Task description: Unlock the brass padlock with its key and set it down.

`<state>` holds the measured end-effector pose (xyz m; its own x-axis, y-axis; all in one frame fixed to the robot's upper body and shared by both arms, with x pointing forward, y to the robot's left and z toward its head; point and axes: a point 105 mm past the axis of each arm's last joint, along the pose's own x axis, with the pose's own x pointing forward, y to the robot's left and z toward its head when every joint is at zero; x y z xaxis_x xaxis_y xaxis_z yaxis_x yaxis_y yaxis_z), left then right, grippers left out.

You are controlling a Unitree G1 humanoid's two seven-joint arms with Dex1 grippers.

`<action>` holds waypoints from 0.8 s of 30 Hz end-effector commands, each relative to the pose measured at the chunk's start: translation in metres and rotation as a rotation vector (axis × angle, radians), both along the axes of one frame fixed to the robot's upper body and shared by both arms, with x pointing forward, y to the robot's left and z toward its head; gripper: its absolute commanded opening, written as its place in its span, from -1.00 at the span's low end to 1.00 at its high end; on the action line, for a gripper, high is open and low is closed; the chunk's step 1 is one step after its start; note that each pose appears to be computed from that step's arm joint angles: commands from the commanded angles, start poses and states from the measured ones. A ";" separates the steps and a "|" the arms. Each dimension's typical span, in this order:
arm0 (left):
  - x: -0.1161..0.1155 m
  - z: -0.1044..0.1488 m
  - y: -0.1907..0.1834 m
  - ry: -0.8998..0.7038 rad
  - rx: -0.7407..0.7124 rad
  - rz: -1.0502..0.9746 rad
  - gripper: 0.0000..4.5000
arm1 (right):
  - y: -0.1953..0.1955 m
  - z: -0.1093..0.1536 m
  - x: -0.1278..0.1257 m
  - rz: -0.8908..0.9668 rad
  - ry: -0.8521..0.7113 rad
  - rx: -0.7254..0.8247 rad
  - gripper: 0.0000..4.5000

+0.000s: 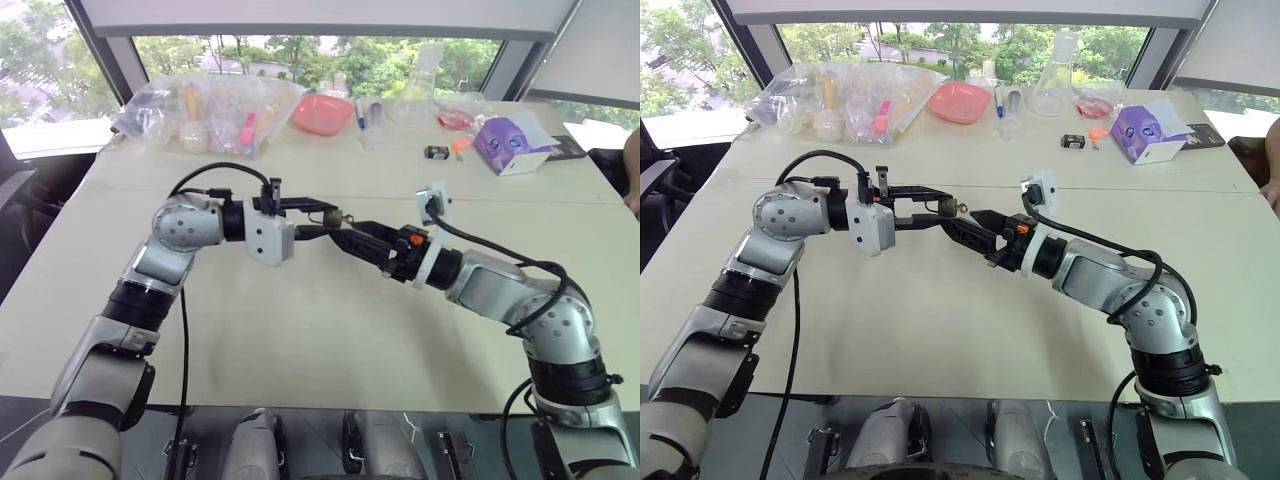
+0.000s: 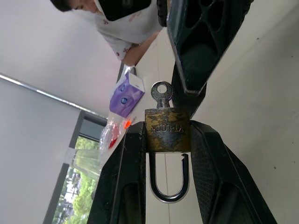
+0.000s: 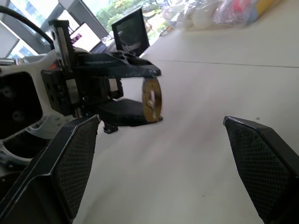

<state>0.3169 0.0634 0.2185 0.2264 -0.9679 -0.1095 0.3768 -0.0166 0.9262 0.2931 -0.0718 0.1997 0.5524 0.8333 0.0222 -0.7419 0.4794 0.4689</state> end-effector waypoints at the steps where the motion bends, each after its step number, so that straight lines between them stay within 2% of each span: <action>1: -0.007 0.008 -0.004 -0.030 -0.026 -0.025 -0.68 | 0.001 0.012 0.000 0.004 -0.027 0.030 0.95; 3: -0.009 0.008 -0.005 -0.030 -0.030 -0.029 -0.68 | 0.002 0.011 0.000 0.001 -0.018 0.035 0.95; 6: -0.010 0.008 -0.006 -0.032 -0.034 -0.033 -0.68 | 0.004 0.011 0.001 0.002 -0.008 0.037 0.56; 11: -0.012 0.008 -0.006 -0.030 -0.037 -0.033 -0.68 | 0.005 0.012 0.001 -0.001 0.001 0.058 -0.63; 13: -0.011 0.008 -0.006 -0.032 -0.038 -0.030 -0.68 | 0.006 0.011 0.001 0.002 0.005 0.054 -0.98; 18: -0.012 0.007 -0.005 -0.019 -0.029 -0.034 -0.68 | 0.007 0.009 0.001 0.000 0.013 0.052 -0.98; 24: -0.009 0.011 -0.004 -0.023 -0.052 -0.018 0.66 | 0.007 0.009 0.003 -0.010 0.013 0.046 -1.00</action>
<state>0.3109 0.0600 0.2151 0.2116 -0.9718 -0.1045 0.4038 -0.0104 0.9148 0.2954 -0.0628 0.1943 0.5561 0.8311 0.0055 -0.7114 0.4724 0.5204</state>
